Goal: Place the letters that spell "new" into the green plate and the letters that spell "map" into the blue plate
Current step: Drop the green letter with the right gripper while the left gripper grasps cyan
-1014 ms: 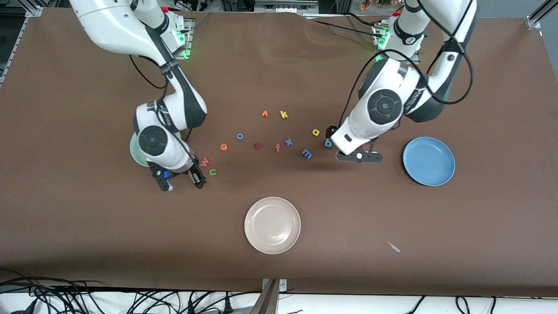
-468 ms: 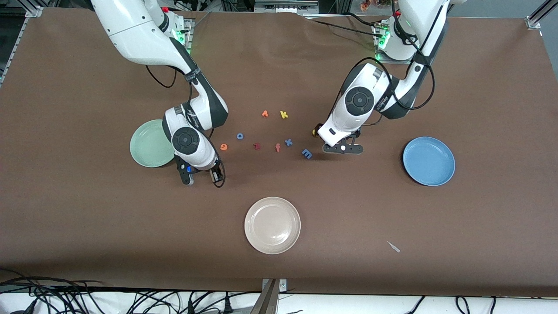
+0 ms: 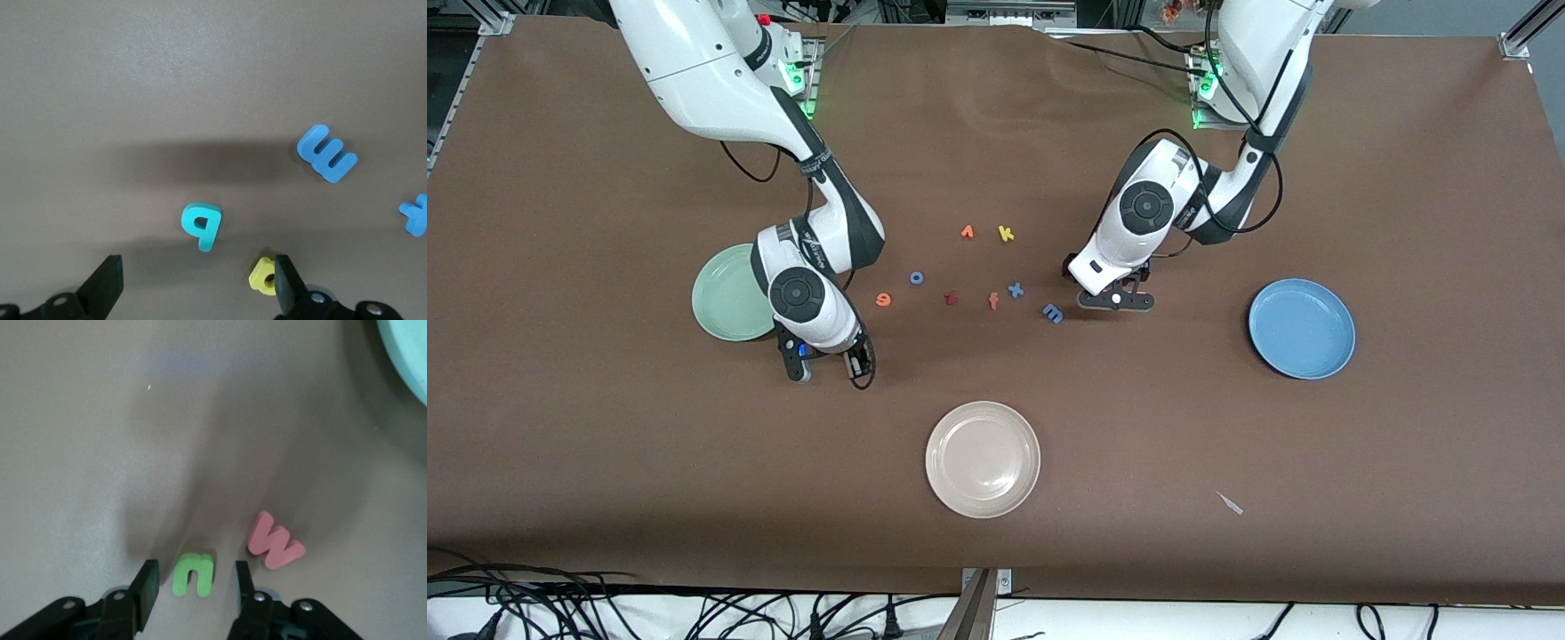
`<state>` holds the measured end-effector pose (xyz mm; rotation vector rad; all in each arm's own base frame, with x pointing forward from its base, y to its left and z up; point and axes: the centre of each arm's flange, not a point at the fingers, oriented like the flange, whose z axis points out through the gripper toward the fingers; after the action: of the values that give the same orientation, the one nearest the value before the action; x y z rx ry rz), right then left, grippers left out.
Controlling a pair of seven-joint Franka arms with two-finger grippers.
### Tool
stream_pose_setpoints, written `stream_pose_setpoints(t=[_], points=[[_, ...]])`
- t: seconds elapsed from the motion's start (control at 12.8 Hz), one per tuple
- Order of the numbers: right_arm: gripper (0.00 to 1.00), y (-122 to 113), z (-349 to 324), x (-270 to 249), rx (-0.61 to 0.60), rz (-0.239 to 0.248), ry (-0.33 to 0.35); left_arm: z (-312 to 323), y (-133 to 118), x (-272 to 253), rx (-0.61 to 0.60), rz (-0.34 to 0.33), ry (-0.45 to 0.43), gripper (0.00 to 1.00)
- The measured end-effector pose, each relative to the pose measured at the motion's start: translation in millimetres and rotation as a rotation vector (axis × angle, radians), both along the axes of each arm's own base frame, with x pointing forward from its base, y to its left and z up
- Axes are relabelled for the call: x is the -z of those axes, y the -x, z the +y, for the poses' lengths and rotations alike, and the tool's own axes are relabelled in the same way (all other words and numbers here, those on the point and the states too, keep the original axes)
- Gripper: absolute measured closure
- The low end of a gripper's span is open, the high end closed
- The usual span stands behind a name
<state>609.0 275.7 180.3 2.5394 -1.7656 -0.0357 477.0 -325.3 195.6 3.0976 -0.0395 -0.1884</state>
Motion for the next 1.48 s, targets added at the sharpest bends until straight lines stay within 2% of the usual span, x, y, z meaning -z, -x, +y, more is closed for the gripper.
stream_pose_setpoints(t=[0.08, 0.23, 0.31, 0.39, 0.55, 0.7, 0.86, 0.94, 1.01, 1.09, 1.33, 1.48], points=[[0.46, 1, 0, 2, -0.001, 0.002, 0.001, 0, 1, 4, -0.001, -0.002, 0.001, 0.0], [0.68, -1, 2, 1, -0.005, -0.012, -0.002, 0, 2, 12, -0.001, 0.003, -0.001, 0.01], [0.68, -1, 2, 1, -0.01, -0.015, 0.001, 1, 2, 13, -0.002, 0.004, -0.002, 0.04], [0.74, -2, 3, 0, -0.013, -0.018, 0.001, 1, 2, 15, -0.003, 0.006, -0.004, 0.04], [0.74, -7, 4, -9, -0.025, -0.035, -0.003, 3, 2, 20, 0.003, 0.005, -0.011, 0.08], [0.74, -17, -5, -39, -0.083, -0.043, 0.007, 6, 1, 24, 0.003, 0.005, -0.017, 0.11], [0.74, -25, -36, -75, -0.188, -0.009, 0.042, 6, 0, 25, 0.003, 0.006, -0.018, 0.19], [0.74, -28, -56, -92, -0.245, 0.007, 0.055, 6, 0, 25, 0.003, 0.006, -0.018, 0.26], [0.74, -29, -79, -108, -0.291, 0.025, 0.063, 6, 0, 26, 0.003, 0.006, -0.018, 0.26], [0.74, -26, -102, -118, -0.323, 0.053, 0.063, 5, -1, 25, 0.003, 0.004, -0.017, 0.32], [0.74, 11, -163, -99, -0.378, 0.142, 0.036, 4, -3, 25, 0.003, 0.001, -0.014, 0.37], [0.74, 45, -187, -59, -0.373, 0.147, 0.004, 4, -3, 26, 0.003, 0.002, -0.014, 0.4]])
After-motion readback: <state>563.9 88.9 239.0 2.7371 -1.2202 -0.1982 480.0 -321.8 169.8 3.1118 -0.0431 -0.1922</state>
